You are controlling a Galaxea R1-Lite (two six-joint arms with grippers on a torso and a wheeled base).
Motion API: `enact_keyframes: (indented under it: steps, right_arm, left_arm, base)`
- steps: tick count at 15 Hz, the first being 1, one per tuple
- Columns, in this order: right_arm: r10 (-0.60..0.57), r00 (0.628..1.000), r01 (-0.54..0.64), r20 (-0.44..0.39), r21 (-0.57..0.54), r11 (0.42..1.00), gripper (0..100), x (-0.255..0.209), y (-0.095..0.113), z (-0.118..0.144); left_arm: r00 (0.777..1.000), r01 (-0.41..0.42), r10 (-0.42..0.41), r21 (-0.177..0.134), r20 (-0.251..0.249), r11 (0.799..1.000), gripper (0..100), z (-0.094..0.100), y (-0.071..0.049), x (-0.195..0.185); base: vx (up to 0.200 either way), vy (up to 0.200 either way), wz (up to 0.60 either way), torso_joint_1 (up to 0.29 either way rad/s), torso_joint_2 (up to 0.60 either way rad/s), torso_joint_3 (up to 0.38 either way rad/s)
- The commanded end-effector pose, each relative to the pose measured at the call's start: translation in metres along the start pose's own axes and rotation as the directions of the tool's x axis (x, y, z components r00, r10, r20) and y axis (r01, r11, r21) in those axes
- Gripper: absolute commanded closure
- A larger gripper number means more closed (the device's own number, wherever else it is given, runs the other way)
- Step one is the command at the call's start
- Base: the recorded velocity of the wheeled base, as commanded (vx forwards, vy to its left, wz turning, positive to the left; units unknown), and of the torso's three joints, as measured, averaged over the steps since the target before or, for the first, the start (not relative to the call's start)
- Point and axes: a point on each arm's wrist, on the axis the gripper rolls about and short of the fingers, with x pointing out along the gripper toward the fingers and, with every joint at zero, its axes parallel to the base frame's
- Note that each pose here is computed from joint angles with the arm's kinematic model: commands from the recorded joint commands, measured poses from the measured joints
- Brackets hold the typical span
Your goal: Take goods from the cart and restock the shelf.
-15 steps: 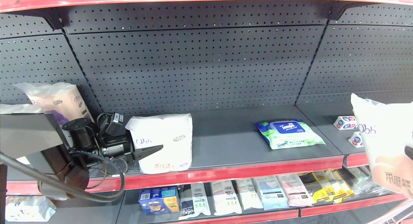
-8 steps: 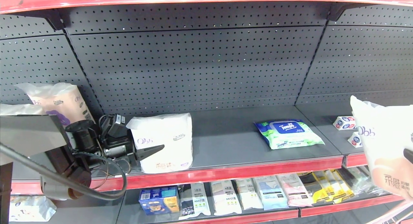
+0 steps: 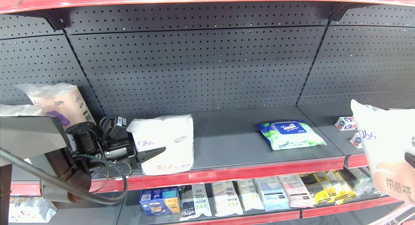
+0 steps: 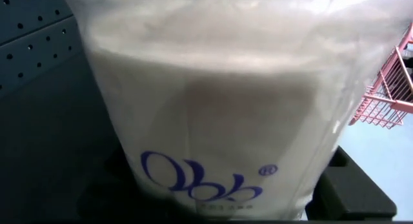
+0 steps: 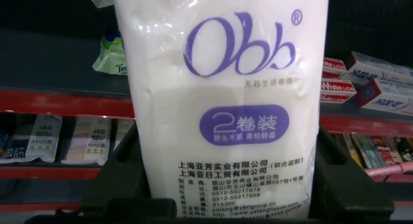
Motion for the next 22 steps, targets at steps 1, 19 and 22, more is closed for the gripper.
enact_keyframes:
  steps: [1,19,22]
  right_arm:
    - [0.001,1.000,-0.001,0.001,0.000,1.000,100,0.000,0.000,0.000]
    - [-0.009,1.000,0.009,0.015,0.000,1.000,100,-0.003,-0.001,0.002]
    - [-0.008,1.000,0.008,0.011,0.000,1.000,100,-0.002,-0.001,0.002]
  left_arm:
    - [1.000,0.004,-0.004,-0.015,-0.007,1.000,100,0.000,-0.006,-0.002]
    - [0.999,-0.045,0.044,0.077,0.008,0.996,100,0.008,0.001,0.001]
    - [0.999,-0.049,0.047,0.111,0.025,0.993,100,0.013,0.007,0.003]
  base:
    - [0.000,0.000,0.00,0.000,0.00,0.000]
    - [0.000,0.000,0.00,0.000,0.00,0.000]
    - [0.000,0.000,0.00,0.000,0.00,0.000]
